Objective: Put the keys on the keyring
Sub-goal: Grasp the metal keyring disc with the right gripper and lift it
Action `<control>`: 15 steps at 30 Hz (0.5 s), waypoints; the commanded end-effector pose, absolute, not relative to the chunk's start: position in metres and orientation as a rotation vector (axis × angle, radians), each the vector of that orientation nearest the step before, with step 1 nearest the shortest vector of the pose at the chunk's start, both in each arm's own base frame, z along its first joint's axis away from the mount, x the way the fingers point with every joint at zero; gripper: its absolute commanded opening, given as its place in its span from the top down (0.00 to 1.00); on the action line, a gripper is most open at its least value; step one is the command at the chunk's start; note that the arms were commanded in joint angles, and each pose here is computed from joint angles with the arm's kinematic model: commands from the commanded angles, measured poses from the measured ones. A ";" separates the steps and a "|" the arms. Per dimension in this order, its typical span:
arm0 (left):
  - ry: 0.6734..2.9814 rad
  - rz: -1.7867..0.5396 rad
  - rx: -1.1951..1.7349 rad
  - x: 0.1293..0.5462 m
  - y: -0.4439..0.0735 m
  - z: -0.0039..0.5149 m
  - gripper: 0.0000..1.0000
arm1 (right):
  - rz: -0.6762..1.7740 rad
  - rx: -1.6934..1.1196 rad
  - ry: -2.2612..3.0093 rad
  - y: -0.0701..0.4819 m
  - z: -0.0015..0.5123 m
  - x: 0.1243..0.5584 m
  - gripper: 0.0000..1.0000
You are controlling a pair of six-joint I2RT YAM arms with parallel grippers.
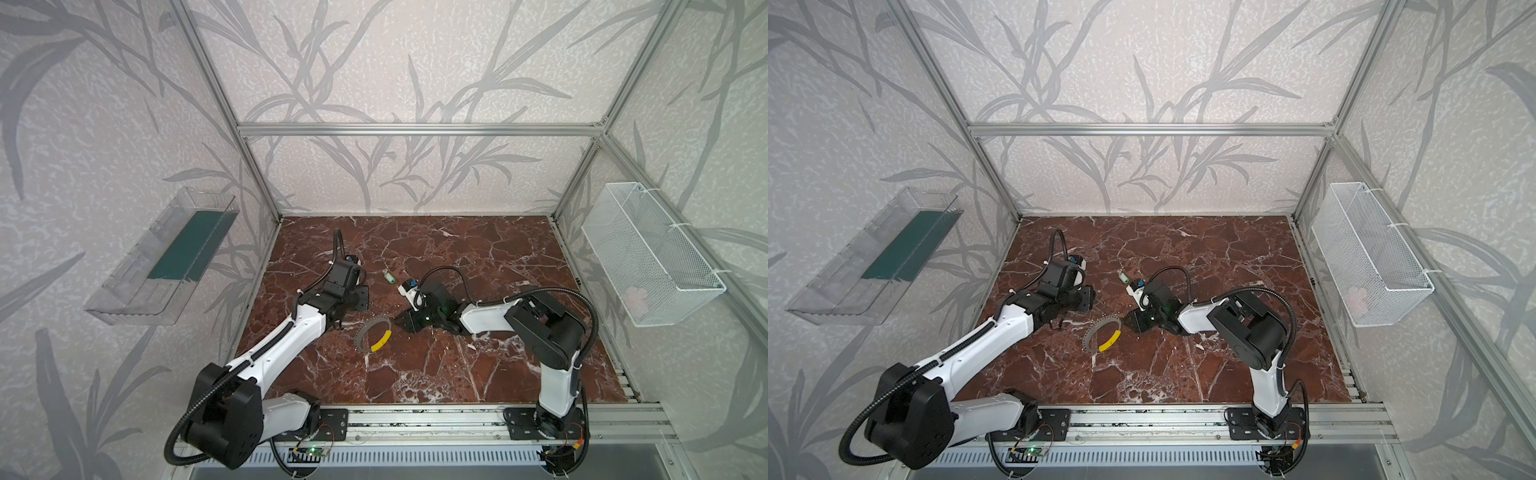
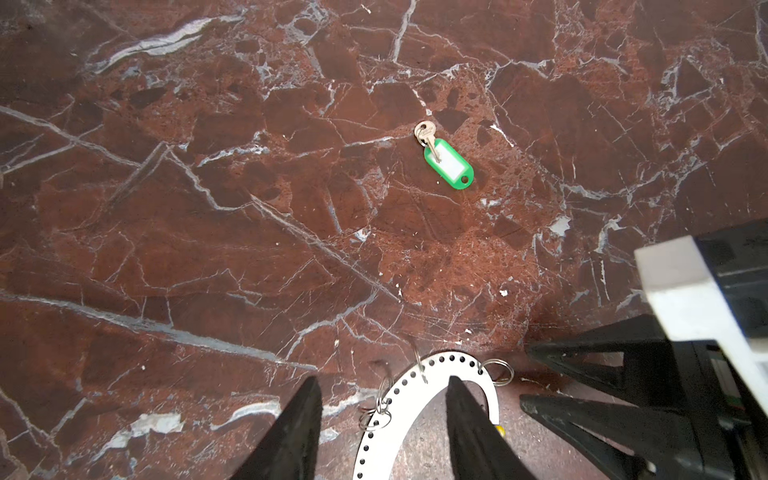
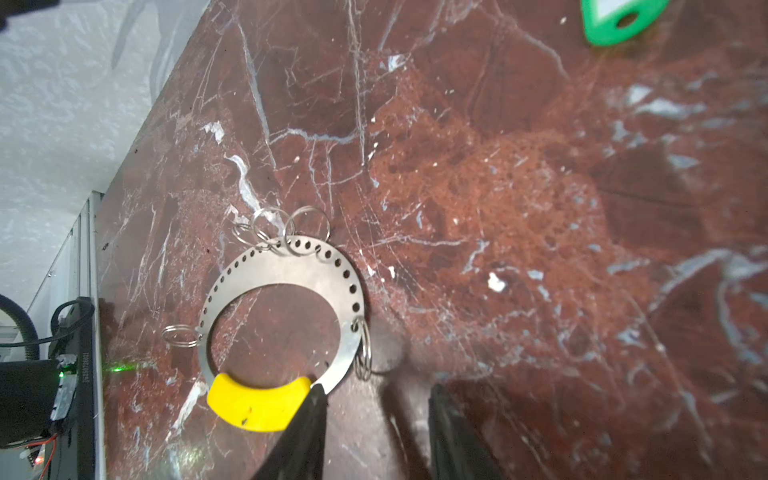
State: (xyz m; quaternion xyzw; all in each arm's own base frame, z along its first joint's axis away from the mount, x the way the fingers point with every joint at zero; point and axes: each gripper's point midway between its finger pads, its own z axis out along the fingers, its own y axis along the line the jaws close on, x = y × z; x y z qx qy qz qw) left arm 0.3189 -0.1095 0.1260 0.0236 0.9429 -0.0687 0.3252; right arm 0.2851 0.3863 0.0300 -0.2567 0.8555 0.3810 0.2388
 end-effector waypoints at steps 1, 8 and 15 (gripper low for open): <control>2.467 -0.176 0.080 0.325 -0.110 0.134 0.50 | 1.062 -0.688 2.380 0.392 0.019 0.284 0.62; 2.470 -0.166 0.104 0.327 -0.110 0.135 0.50 | 1.082 -0.714 2.384 0.395 0.019 0.280 0.71; 2.468 -0.148 0.119 0.327 -0.108 0.135 0.50 | 1.109 -0.770 2.384 0.399 0.022 0.276 0.83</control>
